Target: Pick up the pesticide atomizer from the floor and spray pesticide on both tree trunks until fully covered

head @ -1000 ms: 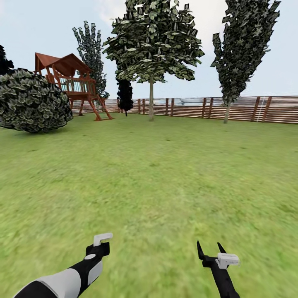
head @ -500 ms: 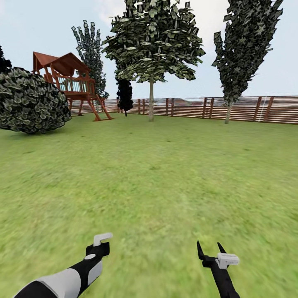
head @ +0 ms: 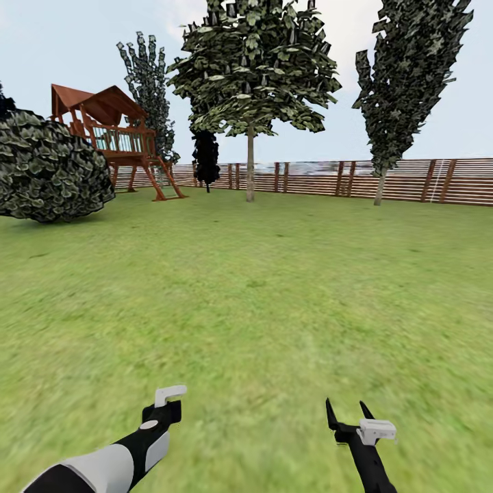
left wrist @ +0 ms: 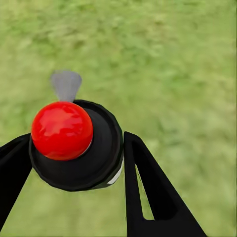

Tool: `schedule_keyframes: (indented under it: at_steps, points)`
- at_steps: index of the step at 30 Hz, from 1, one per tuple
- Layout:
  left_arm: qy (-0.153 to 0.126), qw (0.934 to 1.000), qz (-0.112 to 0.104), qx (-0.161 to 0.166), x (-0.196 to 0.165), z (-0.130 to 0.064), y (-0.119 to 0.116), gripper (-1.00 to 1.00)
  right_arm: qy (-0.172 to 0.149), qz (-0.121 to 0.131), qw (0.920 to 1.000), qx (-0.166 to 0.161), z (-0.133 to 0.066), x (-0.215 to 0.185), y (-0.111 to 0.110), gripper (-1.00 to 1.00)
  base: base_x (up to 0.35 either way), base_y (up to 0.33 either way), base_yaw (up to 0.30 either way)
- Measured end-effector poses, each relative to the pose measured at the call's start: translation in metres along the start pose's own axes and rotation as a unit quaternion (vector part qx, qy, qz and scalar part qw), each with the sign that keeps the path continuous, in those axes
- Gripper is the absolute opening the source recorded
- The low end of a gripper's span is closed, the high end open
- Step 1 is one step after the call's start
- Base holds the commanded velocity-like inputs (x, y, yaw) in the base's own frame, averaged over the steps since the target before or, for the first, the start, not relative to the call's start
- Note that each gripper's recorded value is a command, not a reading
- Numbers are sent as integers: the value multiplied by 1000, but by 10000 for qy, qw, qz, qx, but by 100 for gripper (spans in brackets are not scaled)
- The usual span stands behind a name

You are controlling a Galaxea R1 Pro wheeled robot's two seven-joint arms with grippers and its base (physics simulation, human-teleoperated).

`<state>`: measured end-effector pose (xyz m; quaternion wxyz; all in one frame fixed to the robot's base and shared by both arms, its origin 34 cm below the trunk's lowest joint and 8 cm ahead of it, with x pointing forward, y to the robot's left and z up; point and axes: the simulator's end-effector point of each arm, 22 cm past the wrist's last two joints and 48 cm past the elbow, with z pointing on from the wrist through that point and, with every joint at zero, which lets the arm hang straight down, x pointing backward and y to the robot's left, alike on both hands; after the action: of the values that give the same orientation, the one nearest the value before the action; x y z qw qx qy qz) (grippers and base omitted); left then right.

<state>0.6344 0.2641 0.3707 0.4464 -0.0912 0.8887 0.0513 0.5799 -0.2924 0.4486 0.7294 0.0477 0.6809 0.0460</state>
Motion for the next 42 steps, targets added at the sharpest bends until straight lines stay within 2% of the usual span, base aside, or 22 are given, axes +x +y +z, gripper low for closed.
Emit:
schedule_keyframes:
  at_steps: [42]
  points:
    - [0, 10000, 0, 1, 0, 0, 0, -100, -1, 0, 10000, 0, 0, 0, 0, 100, 337, 0, 0]
